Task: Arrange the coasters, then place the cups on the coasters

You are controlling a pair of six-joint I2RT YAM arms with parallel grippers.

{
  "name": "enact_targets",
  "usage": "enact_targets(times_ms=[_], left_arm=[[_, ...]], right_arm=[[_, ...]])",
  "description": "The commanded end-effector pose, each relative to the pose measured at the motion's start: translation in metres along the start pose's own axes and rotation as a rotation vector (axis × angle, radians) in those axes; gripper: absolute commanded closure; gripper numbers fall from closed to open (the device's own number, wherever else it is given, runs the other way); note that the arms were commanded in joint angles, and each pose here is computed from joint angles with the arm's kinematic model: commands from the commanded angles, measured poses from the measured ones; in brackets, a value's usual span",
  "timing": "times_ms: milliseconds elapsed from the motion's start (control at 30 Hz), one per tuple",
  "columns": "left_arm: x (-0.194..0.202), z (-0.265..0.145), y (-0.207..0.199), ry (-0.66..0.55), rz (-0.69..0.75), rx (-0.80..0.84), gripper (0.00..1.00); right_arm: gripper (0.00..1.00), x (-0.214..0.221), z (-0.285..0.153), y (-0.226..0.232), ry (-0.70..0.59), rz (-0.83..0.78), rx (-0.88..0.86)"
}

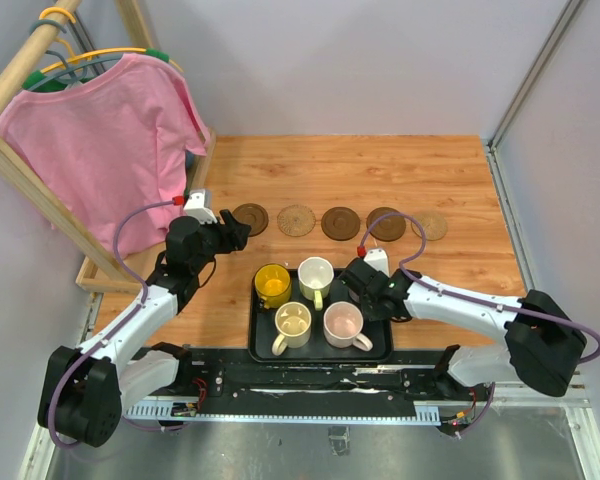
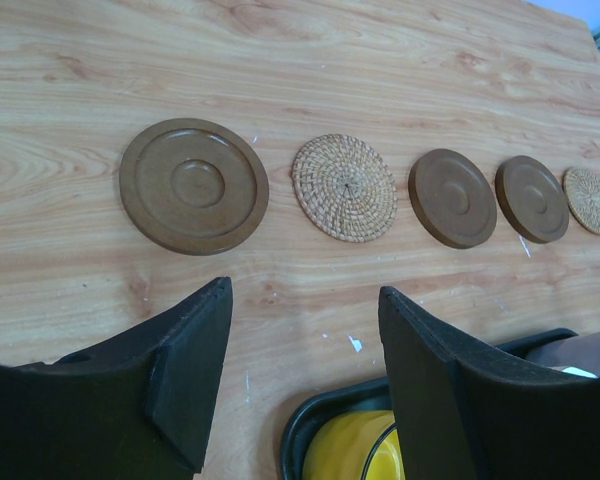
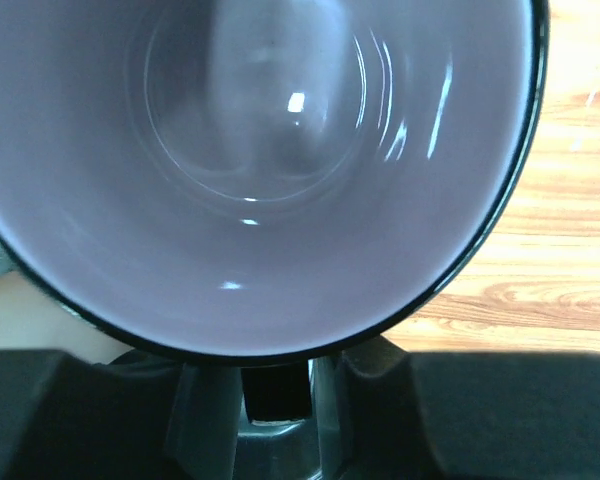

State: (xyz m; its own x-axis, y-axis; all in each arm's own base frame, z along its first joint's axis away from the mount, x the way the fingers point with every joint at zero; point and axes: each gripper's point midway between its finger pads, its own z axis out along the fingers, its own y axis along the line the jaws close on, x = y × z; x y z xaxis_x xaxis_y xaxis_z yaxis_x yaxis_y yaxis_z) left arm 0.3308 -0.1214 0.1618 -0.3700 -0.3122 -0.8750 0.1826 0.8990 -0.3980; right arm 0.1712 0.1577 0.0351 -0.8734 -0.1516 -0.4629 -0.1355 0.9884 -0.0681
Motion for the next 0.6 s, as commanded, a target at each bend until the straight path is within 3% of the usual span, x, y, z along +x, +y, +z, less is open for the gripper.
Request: enact_targets(times_ms=[0, 567], left_arm=[[-0.002, -0.001, -0.004, -0.018, 0.006, 0.015, 0.36], [0.000, 0.000, -0.004, -0.007, 0.008, 0.019, 0.36]], right_arm=[[0.66, 0.010, 0.003, -0.008, 0.021, -0.021, 0.054], [0.63, -0.009, -0.009, -0.004, -0.091, 0.025, 0.020]])
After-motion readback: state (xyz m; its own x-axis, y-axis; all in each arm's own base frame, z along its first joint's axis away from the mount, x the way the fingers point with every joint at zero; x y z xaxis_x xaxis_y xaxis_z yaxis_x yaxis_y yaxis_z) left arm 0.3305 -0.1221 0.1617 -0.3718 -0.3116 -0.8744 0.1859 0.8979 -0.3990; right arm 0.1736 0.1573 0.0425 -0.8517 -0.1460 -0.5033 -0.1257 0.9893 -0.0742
